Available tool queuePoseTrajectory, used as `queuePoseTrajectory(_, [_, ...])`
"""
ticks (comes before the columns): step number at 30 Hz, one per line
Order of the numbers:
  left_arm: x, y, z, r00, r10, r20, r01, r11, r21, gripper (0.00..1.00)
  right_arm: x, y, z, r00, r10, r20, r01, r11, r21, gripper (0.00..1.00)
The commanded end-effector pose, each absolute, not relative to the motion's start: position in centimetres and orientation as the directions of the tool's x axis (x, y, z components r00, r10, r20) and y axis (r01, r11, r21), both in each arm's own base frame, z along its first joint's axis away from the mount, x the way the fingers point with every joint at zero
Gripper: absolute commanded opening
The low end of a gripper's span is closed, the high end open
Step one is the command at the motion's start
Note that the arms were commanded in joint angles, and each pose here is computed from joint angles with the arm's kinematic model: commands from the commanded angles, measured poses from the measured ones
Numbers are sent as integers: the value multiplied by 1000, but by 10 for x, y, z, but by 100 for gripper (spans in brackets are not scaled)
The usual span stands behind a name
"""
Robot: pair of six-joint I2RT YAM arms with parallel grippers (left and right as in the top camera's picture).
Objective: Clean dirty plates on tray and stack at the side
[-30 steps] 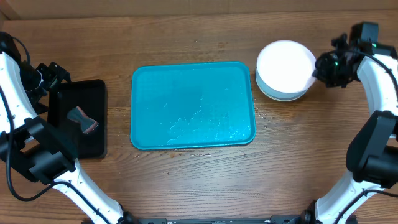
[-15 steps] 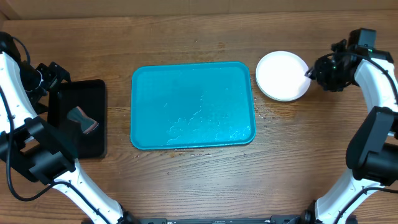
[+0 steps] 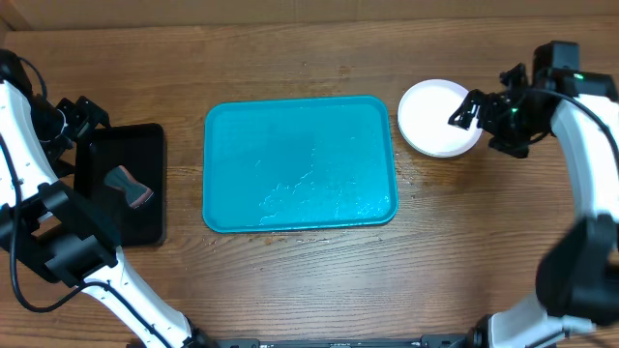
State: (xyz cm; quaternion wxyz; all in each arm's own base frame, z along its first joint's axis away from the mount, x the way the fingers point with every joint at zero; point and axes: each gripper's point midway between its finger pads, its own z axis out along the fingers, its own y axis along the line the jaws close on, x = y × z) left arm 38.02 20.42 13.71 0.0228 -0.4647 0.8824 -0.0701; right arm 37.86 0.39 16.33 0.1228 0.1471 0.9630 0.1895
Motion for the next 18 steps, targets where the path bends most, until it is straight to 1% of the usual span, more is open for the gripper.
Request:
queuePoseTrajectory(1, [383,201,141,-576,-817,16,-808,567,-156,99,350,22,215,-916,222,-335,99,932,349,100])
queuePoseTrajectory(2, [383,201,141,-576,-817,16,-808,567,-156,100,342,28,220,-915,201,-349,74,936,345,100])
queuePoseTrajectory(3, [383,201,141,-576,-817,16,-808,567,-156,100,319,42,230,-913,144,-381,9,943,334,100])
queuePoseTrajectory(4, [383,201,141,-576,-817,16,-808,567,-156,99,305,48,232,-911,122,-393,-12,946,323,100])
queuePoseTrajectory(5, [383,201,141,-576,-817,16,-808,567,-156,100,277,59,231,-906,86,-414,-55,947,318,100])
queuePoseTrajectory(6, [383,201,141,-576,-817,16,-808,567,-156,99,262,64,230,-902,71,-425,-77,944,322,100])
queuePoseTrajectory(11, [384,201,141,-577,-817,15,-808,568,-157,100,211,72,225,-870,37,-491,-141,936,321,100])
queuePoseTrajectory(14, [383,201,141,-577,-817,16,-808,568,-156,100,199,71,230,-853,39,-521,-152,936,319,100])
queuePoseTrajectory(18, [384,201,141,-577,-817,15,-808,568,-157,99,195,70,235,-840,40,-541,-159,935,317,100])
